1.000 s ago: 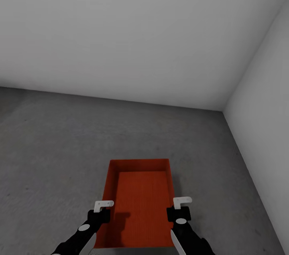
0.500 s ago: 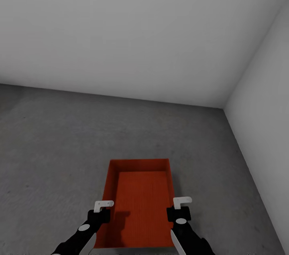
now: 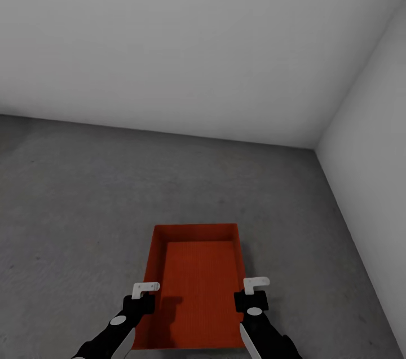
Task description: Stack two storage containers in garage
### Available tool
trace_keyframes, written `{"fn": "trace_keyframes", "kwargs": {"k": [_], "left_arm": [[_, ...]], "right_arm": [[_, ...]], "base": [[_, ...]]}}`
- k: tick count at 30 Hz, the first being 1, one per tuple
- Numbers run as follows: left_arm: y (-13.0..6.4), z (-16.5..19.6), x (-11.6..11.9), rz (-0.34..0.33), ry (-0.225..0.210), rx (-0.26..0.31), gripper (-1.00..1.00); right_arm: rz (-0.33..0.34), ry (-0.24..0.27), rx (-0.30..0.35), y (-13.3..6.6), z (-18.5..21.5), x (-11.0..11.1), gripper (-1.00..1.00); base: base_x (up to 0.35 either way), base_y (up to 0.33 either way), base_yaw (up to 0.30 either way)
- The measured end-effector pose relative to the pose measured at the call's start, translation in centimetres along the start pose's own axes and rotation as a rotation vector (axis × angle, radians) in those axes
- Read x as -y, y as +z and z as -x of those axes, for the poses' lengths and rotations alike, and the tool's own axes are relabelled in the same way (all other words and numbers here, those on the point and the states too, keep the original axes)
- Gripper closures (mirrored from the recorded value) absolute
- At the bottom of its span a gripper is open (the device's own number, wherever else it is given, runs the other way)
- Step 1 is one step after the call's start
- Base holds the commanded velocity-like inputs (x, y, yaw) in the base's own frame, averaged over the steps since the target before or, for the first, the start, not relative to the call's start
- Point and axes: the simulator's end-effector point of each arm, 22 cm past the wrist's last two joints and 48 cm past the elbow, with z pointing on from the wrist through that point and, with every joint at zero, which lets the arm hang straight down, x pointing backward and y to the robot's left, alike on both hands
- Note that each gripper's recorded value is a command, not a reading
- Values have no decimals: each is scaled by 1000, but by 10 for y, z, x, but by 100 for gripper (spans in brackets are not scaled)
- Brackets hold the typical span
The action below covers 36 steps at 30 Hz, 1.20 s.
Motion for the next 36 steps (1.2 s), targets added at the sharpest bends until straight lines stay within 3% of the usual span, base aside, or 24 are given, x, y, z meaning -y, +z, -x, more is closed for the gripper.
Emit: {"fn": "trace_keyframes", "kwargs": {"k": [18, 36], "left_arm": [[28, -26, -2, 0, 0, 0, 100], [29, -29, -2, 0, 0, -5, 100]], "right_arm": [[0, 0, 0, 30, -24, -7, 100], [1, -1, -5, 30, -26, -7, 100]], "base": [[0, 0, 0], [0, 0, 0]]}}
